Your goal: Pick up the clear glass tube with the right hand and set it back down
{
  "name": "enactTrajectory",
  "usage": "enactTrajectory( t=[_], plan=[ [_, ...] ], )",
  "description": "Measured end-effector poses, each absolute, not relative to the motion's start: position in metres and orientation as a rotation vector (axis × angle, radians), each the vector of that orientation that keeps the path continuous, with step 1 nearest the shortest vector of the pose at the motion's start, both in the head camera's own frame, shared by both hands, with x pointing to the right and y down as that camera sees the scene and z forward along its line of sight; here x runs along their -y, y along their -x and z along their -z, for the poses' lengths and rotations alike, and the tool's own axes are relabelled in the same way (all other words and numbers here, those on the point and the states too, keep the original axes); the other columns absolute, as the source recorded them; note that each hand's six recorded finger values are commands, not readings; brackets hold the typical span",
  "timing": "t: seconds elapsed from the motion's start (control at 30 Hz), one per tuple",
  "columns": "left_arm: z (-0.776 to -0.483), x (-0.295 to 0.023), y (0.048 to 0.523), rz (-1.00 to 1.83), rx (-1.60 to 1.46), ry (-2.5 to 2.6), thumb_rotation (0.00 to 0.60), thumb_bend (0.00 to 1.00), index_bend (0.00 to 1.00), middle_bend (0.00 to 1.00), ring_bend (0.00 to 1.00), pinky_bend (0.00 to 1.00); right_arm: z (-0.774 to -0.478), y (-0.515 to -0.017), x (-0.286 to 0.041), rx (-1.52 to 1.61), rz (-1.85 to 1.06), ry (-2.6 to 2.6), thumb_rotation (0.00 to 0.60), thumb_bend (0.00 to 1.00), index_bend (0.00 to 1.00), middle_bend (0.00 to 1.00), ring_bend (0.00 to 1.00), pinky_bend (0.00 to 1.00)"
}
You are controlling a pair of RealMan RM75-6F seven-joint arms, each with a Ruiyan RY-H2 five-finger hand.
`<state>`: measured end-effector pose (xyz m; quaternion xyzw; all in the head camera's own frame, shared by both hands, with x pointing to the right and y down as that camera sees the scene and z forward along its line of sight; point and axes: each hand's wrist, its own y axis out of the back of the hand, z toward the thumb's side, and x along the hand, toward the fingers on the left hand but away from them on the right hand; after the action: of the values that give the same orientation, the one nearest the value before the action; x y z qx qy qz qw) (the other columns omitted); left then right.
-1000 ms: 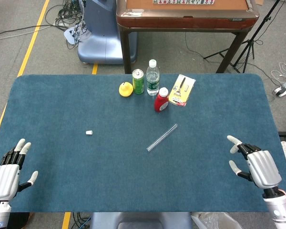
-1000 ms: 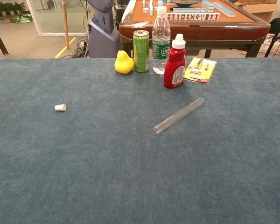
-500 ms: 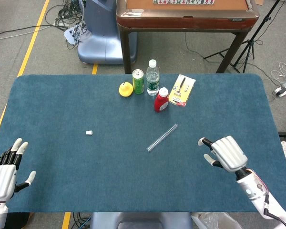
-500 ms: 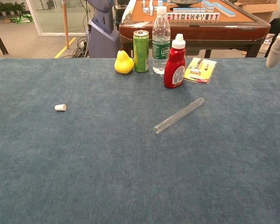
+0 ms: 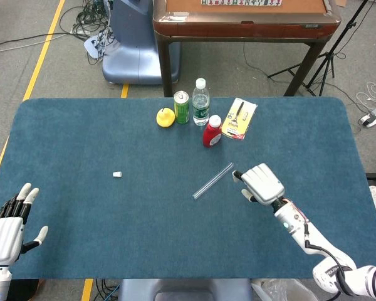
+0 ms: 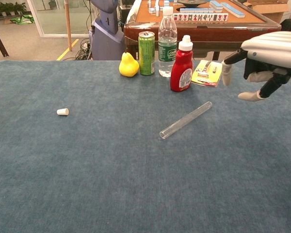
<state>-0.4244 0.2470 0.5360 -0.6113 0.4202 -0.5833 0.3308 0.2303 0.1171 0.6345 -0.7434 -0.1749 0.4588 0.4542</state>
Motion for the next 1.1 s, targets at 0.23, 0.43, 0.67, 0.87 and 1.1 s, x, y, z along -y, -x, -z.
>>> enactTrajectory(
  t=[0.23, 0.43, 0.67, 0.87, 1.1],
  plan=[
    [-0.537, -0.248, 0.427, 1.534, -1.103, 1.598, 0.600, 0.28, 0.00, 0.00, 0.08, 0.11, -0.663, -0.211, -0.110, 0.373, -1.146, 1.833, 0.600, 0.29, 0.46, 1.00, 1.00, 1.00],
    [-0.539, -0.252, 0.432, 1.554, -1.108, 1.599, 0.600, 0.28, 0.00, 0.00, 0.08, 0.11, -0.691, -0.191, -0.106, 0.322, -1.172, 1.848, 0.600, 0.29, 0.46, 1.00, 1.00, 1.00],
    [-0.543, -0.255, 0.437, 1.581, -1.115, 1.601, 0.600, 0.28, 0.00, 0.00, 0.08, 0.11, -0.715, -0.165, -0.105, 0.262, -1.177, 1.858, 0.600, 0.29, 0.46, 1.00, 1.00, 1.00],
    [-0.546, -0.255, 0.440, 1.592, -1.118, 1.606, 0.600, 0.28, 0.00, 0.00, 0.08, 0.11, -0.730, -0.153, -0.107, 0.222, -1.187, 1.863, 0.600, 0.29, 0.46, 1.00, 1.00, 1.00],
    [-0.548, -0.257, 0.443, 1.607, -1.124, 1.607, 0.600, 0.28, 0.00, 0.00, 0.08, 0.11, -0.742, -0.149, -0.106, 0.198, -1.214, 1.859, 0.600, 0.29, 0.46, 1.00, 1.00, 1.00]
  ],
)
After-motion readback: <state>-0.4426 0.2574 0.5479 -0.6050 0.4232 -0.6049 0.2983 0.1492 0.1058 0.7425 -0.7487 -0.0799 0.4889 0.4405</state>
